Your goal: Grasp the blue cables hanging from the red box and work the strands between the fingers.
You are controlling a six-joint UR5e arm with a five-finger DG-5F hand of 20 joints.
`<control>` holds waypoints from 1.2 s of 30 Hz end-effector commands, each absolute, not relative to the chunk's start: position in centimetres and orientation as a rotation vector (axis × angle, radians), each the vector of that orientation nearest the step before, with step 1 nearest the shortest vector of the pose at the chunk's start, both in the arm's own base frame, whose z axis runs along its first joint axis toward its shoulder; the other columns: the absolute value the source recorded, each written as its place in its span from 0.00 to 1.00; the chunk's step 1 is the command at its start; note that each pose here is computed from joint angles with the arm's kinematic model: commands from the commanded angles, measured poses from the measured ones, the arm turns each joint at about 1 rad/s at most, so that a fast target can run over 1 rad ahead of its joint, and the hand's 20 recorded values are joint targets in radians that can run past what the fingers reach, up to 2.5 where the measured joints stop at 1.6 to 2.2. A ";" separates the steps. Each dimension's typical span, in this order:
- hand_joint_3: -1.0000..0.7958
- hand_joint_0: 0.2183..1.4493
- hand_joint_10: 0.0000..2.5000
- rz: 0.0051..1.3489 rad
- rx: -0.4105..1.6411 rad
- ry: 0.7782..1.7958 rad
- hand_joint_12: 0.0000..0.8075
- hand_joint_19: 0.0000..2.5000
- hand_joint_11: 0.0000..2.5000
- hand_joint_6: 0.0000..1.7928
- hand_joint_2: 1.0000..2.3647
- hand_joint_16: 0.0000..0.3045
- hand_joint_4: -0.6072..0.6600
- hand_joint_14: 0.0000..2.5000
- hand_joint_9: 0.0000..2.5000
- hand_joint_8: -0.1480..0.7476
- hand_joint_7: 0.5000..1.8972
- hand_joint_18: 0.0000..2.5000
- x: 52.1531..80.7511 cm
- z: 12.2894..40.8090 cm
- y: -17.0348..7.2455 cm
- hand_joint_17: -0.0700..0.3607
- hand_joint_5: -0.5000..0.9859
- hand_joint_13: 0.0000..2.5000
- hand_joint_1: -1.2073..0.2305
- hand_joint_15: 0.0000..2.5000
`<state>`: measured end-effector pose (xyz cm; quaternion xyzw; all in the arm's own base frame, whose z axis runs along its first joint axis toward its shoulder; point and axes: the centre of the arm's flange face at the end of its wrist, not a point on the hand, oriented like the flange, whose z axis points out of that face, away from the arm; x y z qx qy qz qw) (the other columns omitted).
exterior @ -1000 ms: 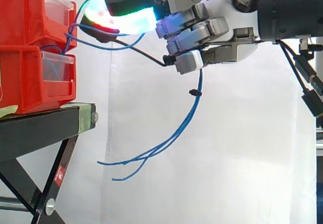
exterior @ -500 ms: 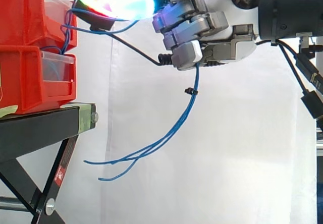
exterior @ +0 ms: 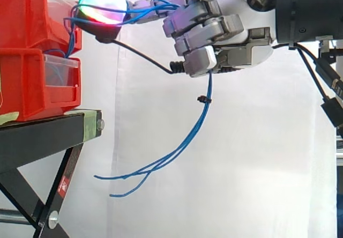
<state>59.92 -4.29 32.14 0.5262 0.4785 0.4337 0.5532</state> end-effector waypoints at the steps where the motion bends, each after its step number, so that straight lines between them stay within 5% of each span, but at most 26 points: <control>1: 0.07 0.47 1.00 1.021 1.248 1.141 0.63 0.27 0.84 0.13 0.00 0.24 0.61 1.00 0.47 0.56 0.46 0.71 59.8 32.1 -4.2 0.54 0.53 0.62 0.33 0.50; 14: 0.00 0.43 1.00 1.012 1.223 1.140 0.63 0.27 0.84 0.18 0.00 0.24 0.64 1.00 0.47 0.56 0.47 0.71 60.0 32.2 -4.2 0.54 0.61 0.62 0.38 0.50; 28: 0.00 0.40 1.00 1.000 1.220 1.144 0.63 0.27 0.84 0.12 0.00 0.24 0.64 1.00 0.47 0.56 0.51 0.71 60.0 32.2 -4.2 0.54 0.68 0.62 0.40 0.50; 36: 0.00 0.37 1.00 0.984 1.205 1.153 0.63 0.27 0.84 0.00 0.00 0.24 0.66 1.00 0.47 0.56 0.59 0.71 60.0 32.2 -4.3 0.54 0.77 0.62 0.43 0.50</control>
